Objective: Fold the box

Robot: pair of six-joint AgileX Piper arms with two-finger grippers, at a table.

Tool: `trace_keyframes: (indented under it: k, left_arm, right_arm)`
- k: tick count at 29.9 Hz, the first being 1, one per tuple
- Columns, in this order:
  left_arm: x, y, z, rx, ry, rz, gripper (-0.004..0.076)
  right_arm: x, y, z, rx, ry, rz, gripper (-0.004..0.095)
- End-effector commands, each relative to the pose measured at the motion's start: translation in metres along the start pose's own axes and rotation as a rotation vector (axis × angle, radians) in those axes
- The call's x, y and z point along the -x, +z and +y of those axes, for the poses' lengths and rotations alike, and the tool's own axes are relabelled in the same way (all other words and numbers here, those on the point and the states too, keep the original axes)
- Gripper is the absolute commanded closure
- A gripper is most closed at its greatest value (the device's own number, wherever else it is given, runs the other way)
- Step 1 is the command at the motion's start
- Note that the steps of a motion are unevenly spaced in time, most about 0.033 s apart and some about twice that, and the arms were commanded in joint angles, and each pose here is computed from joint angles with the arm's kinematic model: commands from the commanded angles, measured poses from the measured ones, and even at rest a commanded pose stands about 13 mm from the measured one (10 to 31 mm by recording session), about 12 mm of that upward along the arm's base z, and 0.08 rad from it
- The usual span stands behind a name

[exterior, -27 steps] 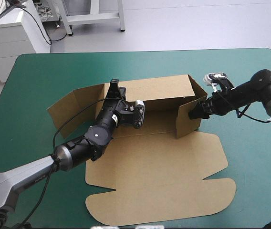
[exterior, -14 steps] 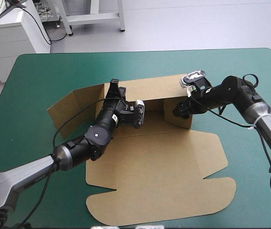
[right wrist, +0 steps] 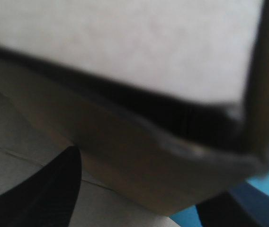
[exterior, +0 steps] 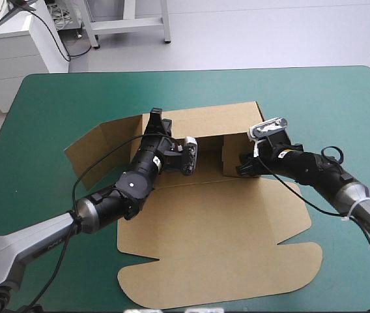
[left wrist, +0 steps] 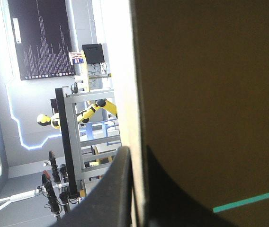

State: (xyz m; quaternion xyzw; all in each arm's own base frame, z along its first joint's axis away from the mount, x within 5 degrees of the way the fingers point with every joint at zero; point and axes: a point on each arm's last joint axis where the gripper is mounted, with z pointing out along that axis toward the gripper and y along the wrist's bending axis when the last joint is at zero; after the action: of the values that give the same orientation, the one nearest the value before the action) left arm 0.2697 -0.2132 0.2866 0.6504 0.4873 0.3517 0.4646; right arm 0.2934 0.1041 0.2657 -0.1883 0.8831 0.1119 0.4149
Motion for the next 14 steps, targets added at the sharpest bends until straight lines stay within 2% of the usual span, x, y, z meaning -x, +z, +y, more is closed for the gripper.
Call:
trace_keyframes:
  k: [1,8,14]
  left_arm:
    - [0.0004,-0.0058,0.0077,0.013,-0.034,-0.015,0.0732]
    - [0.0010,-0.0058,0.0075,0.010,-0.034,-0.022,0.0732]
    - [0.0010,-0.0058,0.0075,0.010,-0.039,-0.022,0.0732]
  right_arm:
    - [0.0129,-0.0130,-0.0032,-0.057,0.013,-0.141,0.0454]
    - [0.0185,-0.0136,-0.0071,-0.100,0.017,-0.212,0.0928]
    - [0.0187,-0.0137,-0.0073,-0.101,0.017,-0.214,0.0922]
